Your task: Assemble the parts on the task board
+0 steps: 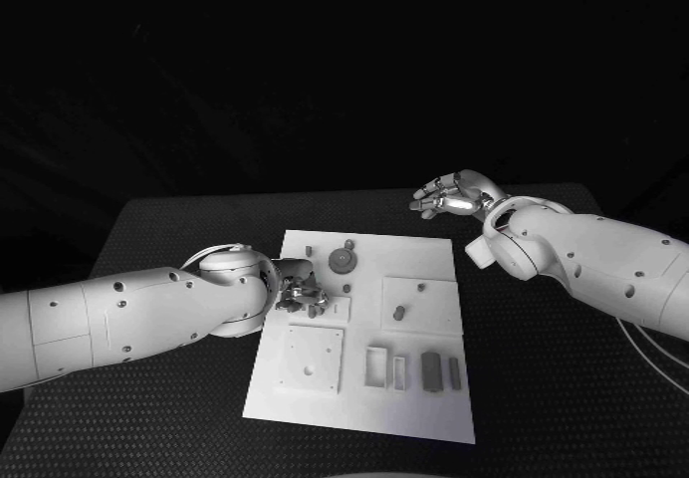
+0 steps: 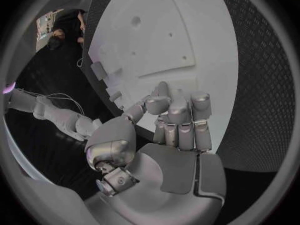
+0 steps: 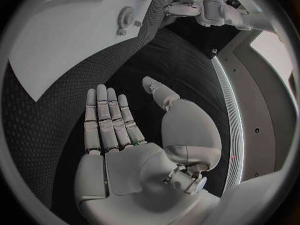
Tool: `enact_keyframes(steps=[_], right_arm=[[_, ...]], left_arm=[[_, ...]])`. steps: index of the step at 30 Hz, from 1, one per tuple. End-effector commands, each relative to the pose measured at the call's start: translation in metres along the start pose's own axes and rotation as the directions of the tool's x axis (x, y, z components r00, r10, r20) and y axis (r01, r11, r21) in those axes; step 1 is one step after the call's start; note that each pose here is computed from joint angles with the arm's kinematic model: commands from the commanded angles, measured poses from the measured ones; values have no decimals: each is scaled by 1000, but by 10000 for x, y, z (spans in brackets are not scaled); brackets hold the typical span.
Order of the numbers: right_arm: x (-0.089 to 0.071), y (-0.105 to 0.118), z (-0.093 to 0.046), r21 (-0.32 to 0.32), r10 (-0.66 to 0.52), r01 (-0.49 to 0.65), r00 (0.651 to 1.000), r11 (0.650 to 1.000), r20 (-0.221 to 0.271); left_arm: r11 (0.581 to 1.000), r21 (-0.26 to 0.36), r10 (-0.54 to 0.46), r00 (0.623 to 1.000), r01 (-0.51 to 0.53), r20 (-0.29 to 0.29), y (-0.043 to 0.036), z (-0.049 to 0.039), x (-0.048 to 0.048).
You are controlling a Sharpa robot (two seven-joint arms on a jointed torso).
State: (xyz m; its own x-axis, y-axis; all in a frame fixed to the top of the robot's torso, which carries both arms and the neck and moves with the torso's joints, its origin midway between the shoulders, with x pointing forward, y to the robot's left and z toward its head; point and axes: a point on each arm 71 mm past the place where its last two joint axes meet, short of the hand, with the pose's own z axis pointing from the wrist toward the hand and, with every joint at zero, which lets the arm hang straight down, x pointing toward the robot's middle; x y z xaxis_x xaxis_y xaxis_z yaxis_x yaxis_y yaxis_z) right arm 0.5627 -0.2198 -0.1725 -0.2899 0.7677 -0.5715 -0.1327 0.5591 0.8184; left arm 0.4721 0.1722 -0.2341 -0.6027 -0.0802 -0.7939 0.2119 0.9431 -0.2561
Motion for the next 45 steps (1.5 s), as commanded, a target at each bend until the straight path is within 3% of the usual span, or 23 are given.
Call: enact_keyframes(steps=[1,23,32,45], right_arm=[[12,8,0,-10,2,-3,1000,1000,-13],[-2,-6,-6,-8,2,-2,1000,1000,-9],[-7,-9,-9,-8,1,-1,1000,1000,-8],[-2,-5,-9,-8,2,-2,1000,1000,-10]], left_arm=[[1000,8,10,999,-10,-36,-25,9,96],[997,59,-57,991,50,124,18,-117,-18],[998,43,-50,990,45,133,49,-104,-31],[1000,16,-29,995,27,99,51,-22,-26]])
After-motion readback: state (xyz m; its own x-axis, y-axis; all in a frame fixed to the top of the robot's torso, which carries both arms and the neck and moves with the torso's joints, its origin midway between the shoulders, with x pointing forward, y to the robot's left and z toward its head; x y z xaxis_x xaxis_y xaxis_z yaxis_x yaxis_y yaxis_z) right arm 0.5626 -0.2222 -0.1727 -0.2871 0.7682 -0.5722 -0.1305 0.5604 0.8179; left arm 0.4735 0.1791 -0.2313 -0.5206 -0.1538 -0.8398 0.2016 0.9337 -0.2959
